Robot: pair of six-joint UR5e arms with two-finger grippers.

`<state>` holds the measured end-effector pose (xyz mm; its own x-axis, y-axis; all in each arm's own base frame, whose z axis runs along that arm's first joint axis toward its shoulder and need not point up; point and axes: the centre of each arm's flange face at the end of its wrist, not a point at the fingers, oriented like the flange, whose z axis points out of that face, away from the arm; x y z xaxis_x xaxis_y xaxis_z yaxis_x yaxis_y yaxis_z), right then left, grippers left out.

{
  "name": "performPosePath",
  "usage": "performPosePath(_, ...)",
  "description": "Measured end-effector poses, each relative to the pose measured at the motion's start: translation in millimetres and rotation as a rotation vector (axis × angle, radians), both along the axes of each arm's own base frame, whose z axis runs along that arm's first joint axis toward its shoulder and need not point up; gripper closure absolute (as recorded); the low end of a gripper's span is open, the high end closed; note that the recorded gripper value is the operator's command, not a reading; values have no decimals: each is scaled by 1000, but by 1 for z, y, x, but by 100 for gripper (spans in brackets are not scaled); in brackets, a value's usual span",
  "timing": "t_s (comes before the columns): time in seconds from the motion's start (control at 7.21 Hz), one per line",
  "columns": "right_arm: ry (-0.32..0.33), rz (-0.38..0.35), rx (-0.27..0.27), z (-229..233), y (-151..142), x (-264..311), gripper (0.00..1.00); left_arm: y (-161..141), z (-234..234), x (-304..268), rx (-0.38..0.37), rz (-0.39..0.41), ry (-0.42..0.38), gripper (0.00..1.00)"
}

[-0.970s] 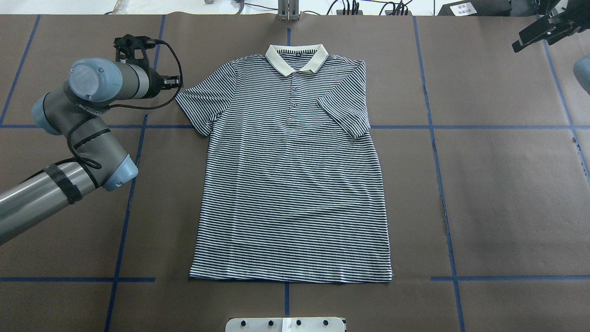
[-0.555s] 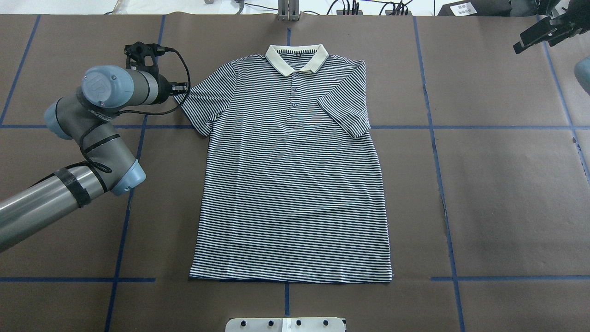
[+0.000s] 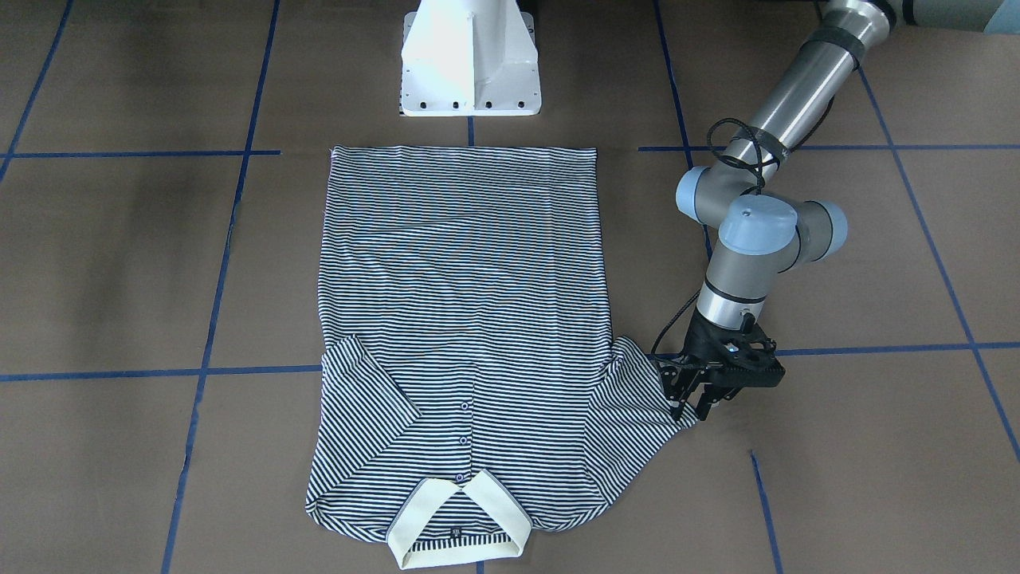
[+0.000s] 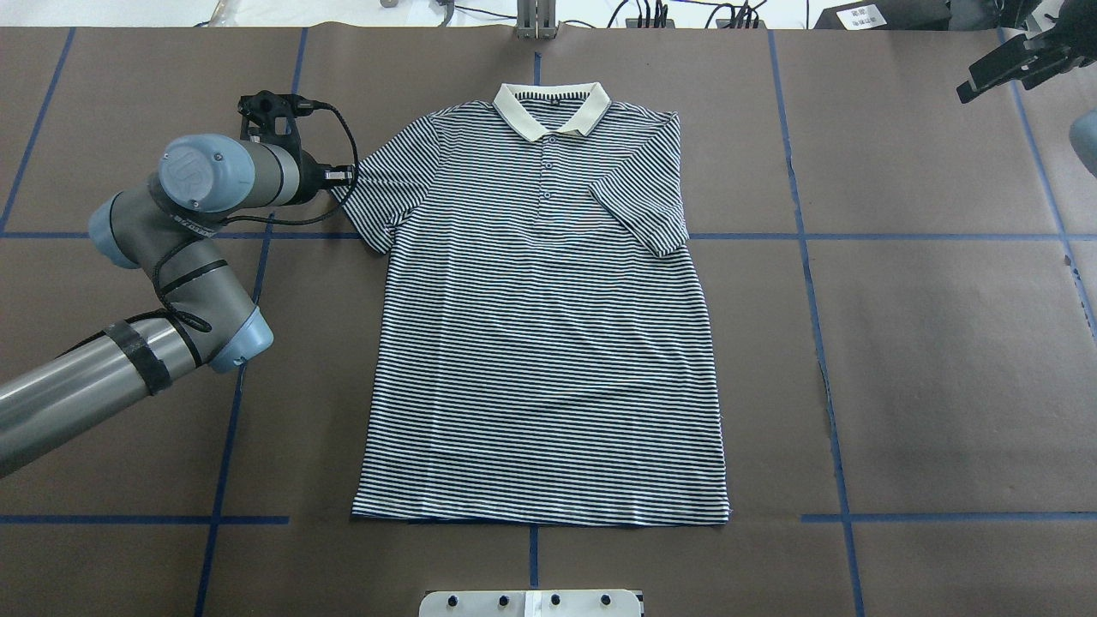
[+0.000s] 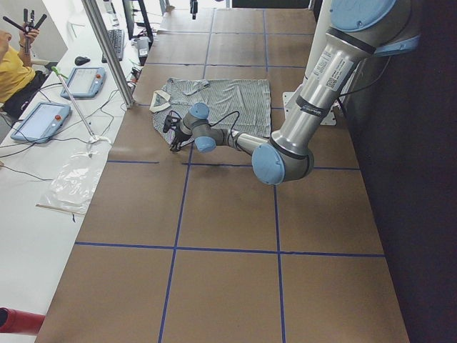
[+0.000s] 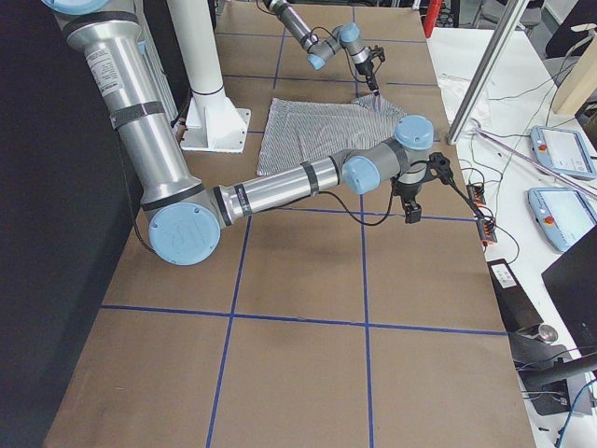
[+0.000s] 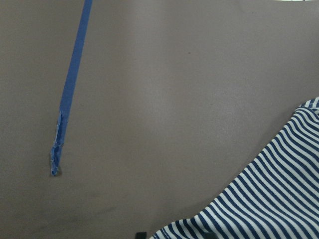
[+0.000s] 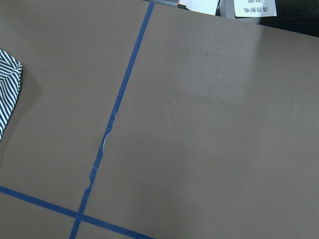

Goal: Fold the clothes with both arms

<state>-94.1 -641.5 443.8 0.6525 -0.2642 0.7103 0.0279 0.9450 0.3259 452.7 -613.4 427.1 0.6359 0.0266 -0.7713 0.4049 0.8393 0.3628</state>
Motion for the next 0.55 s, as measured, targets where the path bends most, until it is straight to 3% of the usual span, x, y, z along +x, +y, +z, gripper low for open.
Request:
performPosePath(0.28,-1,-1,-1,0,0,-1,0,1,1,0,-2,1,-3,84)
performPosePath(0.55,1,-1,-1,1,0,0,0,1,1,1,-1,3,-4,100)
